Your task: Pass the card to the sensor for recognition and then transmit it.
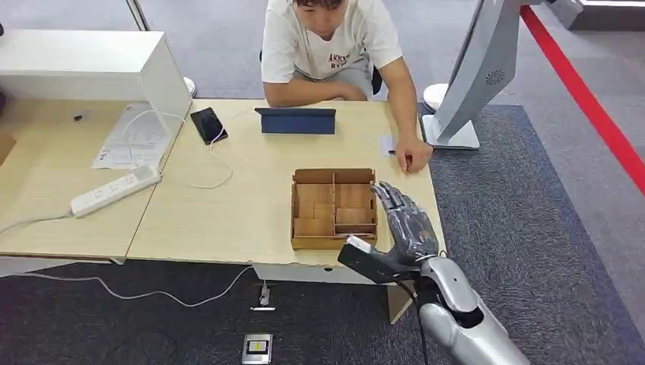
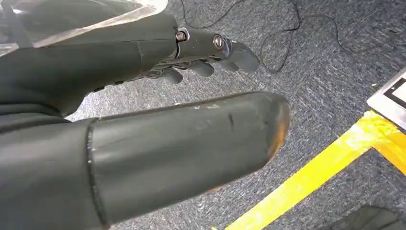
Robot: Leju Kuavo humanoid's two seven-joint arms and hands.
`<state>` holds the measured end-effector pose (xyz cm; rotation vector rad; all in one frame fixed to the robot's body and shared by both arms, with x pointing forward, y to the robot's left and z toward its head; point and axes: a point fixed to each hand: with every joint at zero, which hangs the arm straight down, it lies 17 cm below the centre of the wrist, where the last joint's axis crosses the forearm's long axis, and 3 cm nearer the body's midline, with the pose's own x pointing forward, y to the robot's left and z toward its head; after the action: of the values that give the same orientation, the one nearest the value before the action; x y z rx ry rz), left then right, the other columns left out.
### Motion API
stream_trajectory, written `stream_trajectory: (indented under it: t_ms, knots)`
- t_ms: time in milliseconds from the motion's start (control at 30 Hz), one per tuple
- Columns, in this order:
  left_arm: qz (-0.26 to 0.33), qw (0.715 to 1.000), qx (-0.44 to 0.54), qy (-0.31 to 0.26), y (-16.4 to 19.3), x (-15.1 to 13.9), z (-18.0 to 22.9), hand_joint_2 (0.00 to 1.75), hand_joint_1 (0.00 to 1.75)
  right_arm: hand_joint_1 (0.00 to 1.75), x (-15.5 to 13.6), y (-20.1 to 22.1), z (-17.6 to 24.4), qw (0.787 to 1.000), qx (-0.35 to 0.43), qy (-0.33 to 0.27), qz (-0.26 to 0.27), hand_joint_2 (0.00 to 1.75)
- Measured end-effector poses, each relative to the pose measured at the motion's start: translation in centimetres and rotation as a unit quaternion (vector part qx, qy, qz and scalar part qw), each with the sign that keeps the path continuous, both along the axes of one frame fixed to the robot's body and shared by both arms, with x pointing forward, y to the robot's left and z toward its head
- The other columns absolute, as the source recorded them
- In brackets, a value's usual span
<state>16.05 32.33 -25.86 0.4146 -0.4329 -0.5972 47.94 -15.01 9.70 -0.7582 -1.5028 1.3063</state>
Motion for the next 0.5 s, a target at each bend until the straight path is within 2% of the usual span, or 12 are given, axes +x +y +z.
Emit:
stream_trajectory:
  t_ms: [500]
  knots:
    - [0.0,1.0,0.0,0.0,0.0,0.0,0.0,0.0,0.0,0.0,0.0,-0.32,-1.1,1.0,-0.007,0.01,-0.005,1.75]
